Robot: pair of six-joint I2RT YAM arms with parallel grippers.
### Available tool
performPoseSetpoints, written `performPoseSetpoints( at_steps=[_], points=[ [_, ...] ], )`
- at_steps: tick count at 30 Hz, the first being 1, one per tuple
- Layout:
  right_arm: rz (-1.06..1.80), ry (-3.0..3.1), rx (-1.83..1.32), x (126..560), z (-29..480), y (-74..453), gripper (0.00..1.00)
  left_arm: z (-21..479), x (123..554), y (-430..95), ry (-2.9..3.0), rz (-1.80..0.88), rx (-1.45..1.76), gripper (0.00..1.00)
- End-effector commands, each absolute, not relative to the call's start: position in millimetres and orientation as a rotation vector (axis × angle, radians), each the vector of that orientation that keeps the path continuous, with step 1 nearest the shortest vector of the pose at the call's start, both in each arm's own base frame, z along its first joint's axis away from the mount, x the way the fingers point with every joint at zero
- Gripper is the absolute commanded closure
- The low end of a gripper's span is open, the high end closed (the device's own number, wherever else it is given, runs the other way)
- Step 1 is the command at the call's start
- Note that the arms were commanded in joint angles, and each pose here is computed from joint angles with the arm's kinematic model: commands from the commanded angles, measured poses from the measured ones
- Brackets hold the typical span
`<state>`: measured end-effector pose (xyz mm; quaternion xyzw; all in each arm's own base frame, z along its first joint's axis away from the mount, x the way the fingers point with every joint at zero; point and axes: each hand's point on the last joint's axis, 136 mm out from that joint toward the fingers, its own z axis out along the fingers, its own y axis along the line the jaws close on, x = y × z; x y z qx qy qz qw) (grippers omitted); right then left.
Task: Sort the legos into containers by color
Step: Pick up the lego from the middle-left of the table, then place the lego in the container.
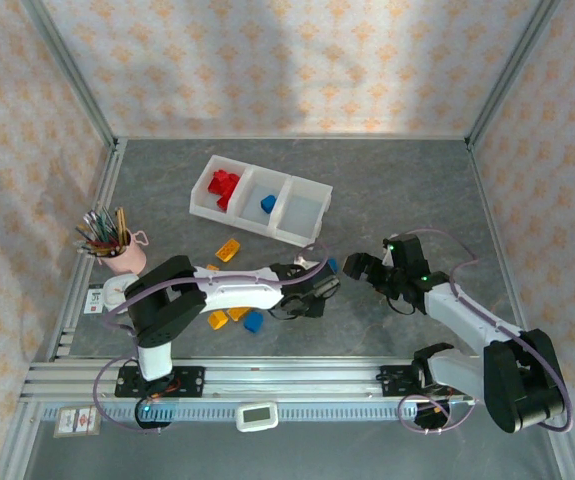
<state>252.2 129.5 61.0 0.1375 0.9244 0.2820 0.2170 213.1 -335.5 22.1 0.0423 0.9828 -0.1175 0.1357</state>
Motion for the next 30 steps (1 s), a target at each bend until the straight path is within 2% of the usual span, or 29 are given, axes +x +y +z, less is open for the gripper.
performPoseSetpoints(
  at_steps=[1, 9, 15, 20, 25, 30],
  points=[
    [0.792, 2.537, 0.356, 255.1, 66.4, 130.1, 0.00, 21.6, 208.4, -326.5, 2.855, -0.296, 0.112, 0.71],
    [0.829, 2.497, 0.229, 263.4, 92.2, 139.6, 0.00, 49.0, 193.8, -322.2, 2.847, -0.363, 0.156, 0.78],
    [0.915, 2.437, 0.099, 275.7, 123.6, 160.2, 0.00, 98.9, 216.7, -296.4, 2.739, -0.352, 0.087, 0.79],
    [0.903, 2.402, 0.003, 291.6, 144.9, 185.6, 0.00, 145.7, 285.2, -247.0, 2.597, -0.192, -0.029, 0.79],
    [0.927, 2.379, 0.056, 312.3, 151.2, 198.7, 0.00, 173.2, 363.7, -199.0, 2.477, -0.039, -0.152, 0.79],
    [0.954, 2.353, 0.074, 327.9, 156.3, 207.0, 0.00, 173.6, 438.1, -174.1, 2.428, 0.063, -0.209, 0.78]
  ],
)
